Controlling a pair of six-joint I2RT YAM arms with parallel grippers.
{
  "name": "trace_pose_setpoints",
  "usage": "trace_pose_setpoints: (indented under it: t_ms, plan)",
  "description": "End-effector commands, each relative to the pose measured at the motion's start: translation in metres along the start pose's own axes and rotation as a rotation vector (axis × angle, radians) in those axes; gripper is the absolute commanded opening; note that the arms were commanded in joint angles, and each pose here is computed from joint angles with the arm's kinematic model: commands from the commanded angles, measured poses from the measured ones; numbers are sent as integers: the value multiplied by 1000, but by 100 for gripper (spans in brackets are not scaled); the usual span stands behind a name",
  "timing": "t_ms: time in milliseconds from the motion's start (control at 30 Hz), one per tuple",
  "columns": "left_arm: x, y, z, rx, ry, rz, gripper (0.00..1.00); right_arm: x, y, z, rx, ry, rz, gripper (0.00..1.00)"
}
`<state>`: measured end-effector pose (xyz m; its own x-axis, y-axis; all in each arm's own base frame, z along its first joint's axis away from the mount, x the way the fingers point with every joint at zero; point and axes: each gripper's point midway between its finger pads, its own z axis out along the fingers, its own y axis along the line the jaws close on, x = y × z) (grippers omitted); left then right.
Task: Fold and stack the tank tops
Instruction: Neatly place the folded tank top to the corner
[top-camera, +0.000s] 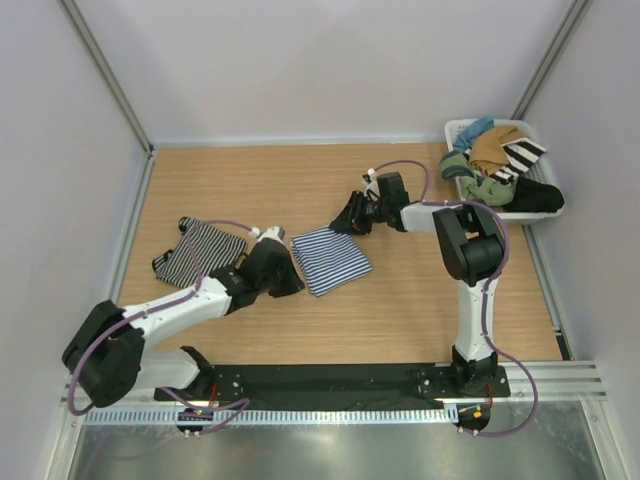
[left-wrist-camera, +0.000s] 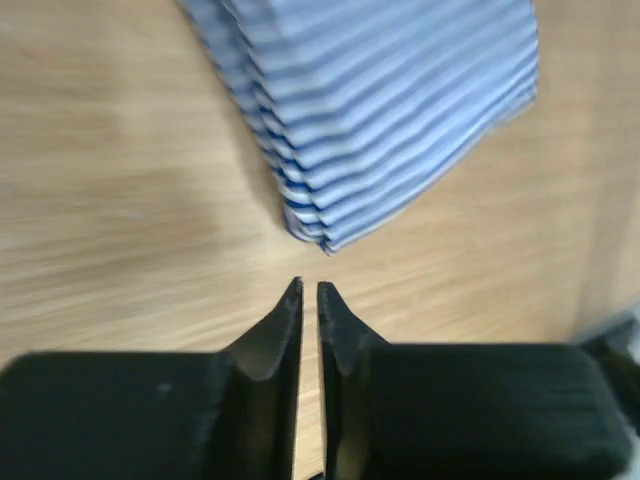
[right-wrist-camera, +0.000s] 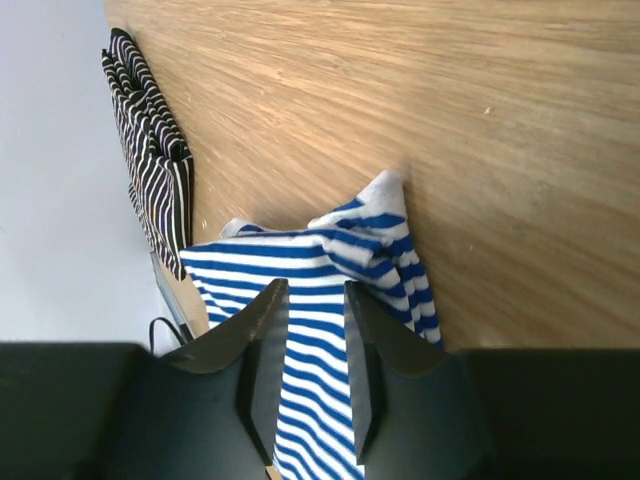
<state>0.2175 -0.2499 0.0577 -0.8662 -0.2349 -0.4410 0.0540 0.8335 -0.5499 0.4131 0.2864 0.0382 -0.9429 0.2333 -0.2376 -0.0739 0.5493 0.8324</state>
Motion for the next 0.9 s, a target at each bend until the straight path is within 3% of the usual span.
trace_pose_setpoints:
  t_ms: [0, 67, 100, 133, 233, 267, 333, 667, 867]
  plan:
    - [-70, 46, -56, -394, -254, 81, 14, -15, 28, -25, 12, -76, -120, 37]
    - [-80, 77, -94, -602, -266, 116, 18, -15, 36, -34, 8, -92, -137, 41]
    - [-106, 79, -115, -692, -356, 125, 21, -13, 38, -37, 5, -91, -140, 42]
    - [-105, 91, -131, -781, -336, 152, 24, -13, 43, -40, -5, -95, -147, 43]
    - [-120, 103, -145, -913, -348, 197, 43, -10, 52, -46, -28, -95, -147, 44]
    - [-123, 102, -143, -917, -336, 200, 58, -9, 55, -48, -40, -98, -150, 45]
    - [-121, 108, -135, -975, -279, 233, 65, -4, 57, -53, -45, -97, -144, 47]
    - [-139, 149, -82, -1105, -149, 320, 62, 29, 52, -74, -25, -74, -142, 51]
    - [-140, 169, -47, -1085, -69, 345, 59, 49, 28, -91, 103, -62, -140, 65]
